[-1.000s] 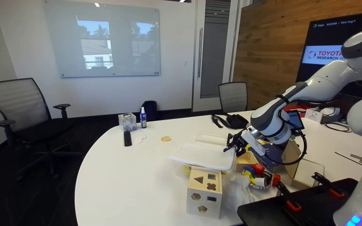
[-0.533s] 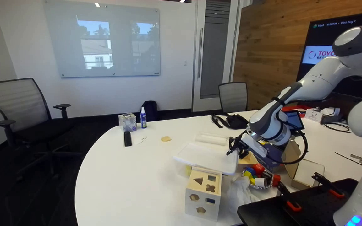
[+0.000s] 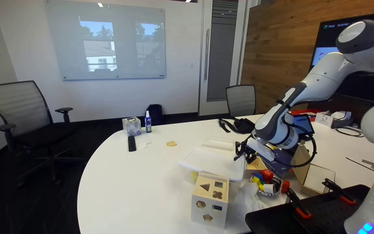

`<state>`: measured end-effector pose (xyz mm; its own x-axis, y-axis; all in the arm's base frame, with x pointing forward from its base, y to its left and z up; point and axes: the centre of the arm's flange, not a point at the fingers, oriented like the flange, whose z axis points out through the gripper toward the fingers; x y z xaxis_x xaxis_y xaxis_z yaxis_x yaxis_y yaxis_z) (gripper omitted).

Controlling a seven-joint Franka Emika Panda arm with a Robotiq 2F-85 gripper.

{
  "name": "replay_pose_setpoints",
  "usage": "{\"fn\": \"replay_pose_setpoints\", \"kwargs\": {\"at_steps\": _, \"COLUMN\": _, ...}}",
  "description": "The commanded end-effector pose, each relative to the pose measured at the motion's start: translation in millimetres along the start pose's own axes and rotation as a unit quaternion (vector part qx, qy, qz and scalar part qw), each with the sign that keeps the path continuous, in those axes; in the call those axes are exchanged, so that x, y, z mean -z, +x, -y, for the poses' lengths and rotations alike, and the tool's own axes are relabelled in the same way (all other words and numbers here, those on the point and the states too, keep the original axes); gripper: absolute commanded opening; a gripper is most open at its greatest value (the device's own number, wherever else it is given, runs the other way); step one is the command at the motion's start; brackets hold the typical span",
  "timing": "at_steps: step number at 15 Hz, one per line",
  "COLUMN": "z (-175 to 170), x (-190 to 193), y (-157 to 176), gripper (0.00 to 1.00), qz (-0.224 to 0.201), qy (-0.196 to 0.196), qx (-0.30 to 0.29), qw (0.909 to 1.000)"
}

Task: Put the white lid on the clear container.

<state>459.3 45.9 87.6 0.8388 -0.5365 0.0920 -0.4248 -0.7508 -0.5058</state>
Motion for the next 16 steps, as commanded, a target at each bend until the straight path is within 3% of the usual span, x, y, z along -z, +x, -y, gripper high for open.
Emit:
{"fn": "replay_pose_setpoints", "kwargs": {"at_steps": 1, "z": -8.7, "x": -8.7, "y": -3.3, "gripper": 0.01, "qz": 0.011, "qy": -0.056, "qx": -0.016, "qw": 0.9983}}
{"fn": "replay_pose_setpoints", "kwargs": {"at_steps": 4, "z": -2.3, "x": -10.9, "y": -8.9, "gripper": 0.01, "qz": 0.015, "qy": -0.07, "qx": -0.012, "qw": 0.9973}}
{"fn": "replay_pose_setpoints", "kwargs": {"at_steps": 5, "z": -1.0, "x": -10.6, "y": -9.1, "gripper": 0.29, "qz": 0.014, "qy": -0.075, "qx": -0.012, "qw": 0.997}}
{"fn": "replay_pose_setpoints", "kwargs": {"at_steps": 7, "z": -2.4, "x": -10.9, "y": -10.3, "gripper": 0.35, "qz": 0.017, "qy": -0.085, "qx": -0.013, "qw": 0.9961}}
{"fn": "replay_pose_setpoints", "kwargs": {"at_steps": 14, "z": -7.4, "x": -7.3, "y": -9.2, "gripper": 0.89, "qz": 0.03, "qy": -0.103, "qx": -0.016, "qw": 0.9941}}
{"fn": "replay_pose_setpoints", "kwargs": {"at_steps": 16, "z": -8.0, "x": -4.4, "y": -10.6, "gripper": 1.0, "qz": 0.04, "qy": -0.11, "qx": -0.016, "qw": 0.993}}
